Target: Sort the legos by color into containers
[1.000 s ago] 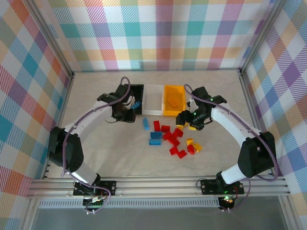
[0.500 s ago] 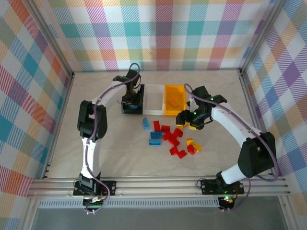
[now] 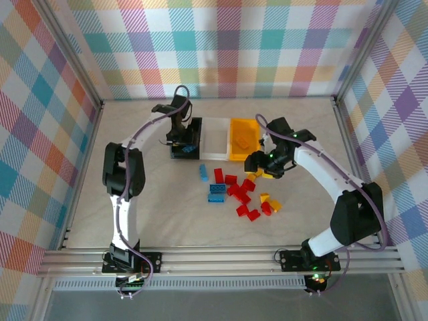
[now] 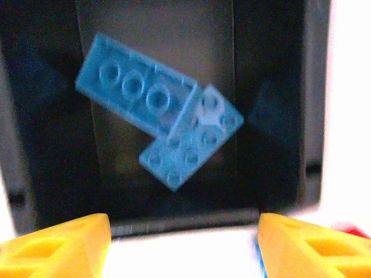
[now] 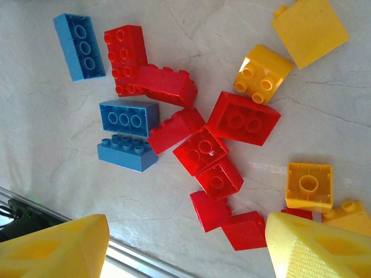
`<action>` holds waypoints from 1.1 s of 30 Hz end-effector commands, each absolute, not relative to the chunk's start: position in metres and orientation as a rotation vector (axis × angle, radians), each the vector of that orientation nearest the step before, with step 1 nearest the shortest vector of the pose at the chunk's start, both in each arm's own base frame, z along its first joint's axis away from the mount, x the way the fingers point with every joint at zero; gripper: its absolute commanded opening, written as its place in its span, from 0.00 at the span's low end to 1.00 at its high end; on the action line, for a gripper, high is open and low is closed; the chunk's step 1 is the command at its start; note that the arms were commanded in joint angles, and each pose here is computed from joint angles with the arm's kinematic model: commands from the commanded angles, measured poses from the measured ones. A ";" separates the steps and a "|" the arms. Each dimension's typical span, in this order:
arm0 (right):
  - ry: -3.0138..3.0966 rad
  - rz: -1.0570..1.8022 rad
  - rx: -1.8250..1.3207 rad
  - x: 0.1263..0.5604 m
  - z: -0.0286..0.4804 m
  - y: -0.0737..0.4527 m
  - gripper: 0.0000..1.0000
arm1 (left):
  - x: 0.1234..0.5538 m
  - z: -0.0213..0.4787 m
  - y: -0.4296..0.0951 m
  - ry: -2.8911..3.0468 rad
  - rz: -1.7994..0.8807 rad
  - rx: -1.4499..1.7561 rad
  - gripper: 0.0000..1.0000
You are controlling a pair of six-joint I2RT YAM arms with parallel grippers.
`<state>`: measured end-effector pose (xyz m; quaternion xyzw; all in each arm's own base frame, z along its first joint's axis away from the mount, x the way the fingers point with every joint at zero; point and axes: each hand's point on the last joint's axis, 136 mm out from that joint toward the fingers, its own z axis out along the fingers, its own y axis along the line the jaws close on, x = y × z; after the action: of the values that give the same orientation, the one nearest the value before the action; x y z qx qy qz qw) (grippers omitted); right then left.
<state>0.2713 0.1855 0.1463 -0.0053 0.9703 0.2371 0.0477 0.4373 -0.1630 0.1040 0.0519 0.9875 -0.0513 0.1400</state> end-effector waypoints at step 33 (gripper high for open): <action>2.975 0.768 -0.023 0.251 0.141 0.187 0.72 | 0.343 0.048 -0.237 2.875 -0.187 -0.036 0.65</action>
<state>0.2615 0.1880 0.1394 0.0001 0.9672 0.2502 0.0426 0.3313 -0.2295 0.0455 -0.0002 0.9921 -0.0636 0.1082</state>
